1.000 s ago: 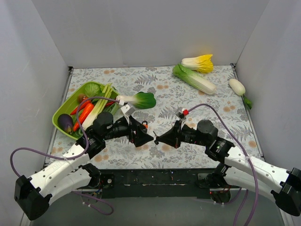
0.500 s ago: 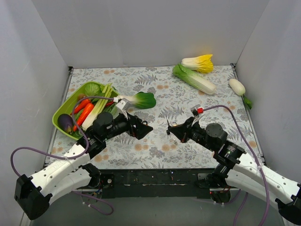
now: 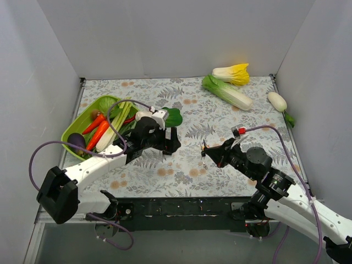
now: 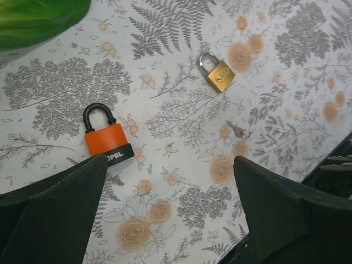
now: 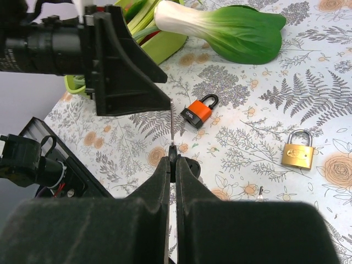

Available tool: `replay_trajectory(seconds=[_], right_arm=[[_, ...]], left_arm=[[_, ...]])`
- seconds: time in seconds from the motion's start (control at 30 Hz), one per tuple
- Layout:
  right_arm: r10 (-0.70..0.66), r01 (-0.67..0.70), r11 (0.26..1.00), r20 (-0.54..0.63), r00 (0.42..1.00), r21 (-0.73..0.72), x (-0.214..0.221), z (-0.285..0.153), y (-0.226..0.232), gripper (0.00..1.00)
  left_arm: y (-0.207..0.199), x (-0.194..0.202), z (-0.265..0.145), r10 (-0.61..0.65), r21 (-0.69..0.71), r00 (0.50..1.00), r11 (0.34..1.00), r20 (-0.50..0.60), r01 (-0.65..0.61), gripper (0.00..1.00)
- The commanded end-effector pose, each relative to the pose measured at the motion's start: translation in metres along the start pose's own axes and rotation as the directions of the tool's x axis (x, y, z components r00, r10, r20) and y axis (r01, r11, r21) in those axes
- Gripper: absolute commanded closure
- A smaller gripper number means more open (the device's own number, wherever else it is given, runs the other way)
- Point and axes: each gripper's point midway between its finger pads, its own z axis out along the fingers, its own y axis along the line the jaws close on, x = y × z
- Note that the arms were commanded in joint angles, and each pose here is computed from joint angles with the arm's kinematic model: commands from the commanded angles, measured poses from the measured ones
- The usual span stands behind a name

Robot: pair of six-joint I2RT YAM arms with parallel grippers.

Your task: Unlock with the key

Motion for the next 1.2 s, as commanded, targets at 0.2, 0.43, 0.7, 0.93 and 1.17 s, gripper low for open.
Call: replay_trajectory(seconds=[0.2,0.43,0.7,0.93,1.17], right_arm=[[0.021,-0.022,1.000,0.035,0.999,0.015,-0.009,-0.008,-0.002,0.99],[0.037,-0.037,0.999,0.014,0.999,0.007,0.000,-0.009,-0.003,0.99],[0.042,-0.042,0.999,-0.005,0.999,0.008,0.010,-0.008,-0.005,0.99],[0.056,-0.056,0.998,-0.008,0.998,0.010,0.015,-0.006,-0.008,0.99],[0.061,-0.061,0.998,-0.027,0.998,0.013,0.022,-0.003,-0.010,0.99]], left_arm=[[0.049,0.011,0.038,0.105,-0.219,0.974,0.964,-0.200,-0.149,0.02],[0.071,0.028,0.056,0.079,-0.305,0.954,0.937,-0.290,-0.170,0.03],[0.084,0.053,0.065,0.047,-0.335,0.922,0.924,-0.385,-0.187,0.18],[0.086,0.057,0.064,0.044,-0.345,0.916,0.918,-0.399,-0.194,0.22],[0.092,0.070,0.066,0.074,-0.373,0.889,0.890,-0.452,-0.263,0.26]])
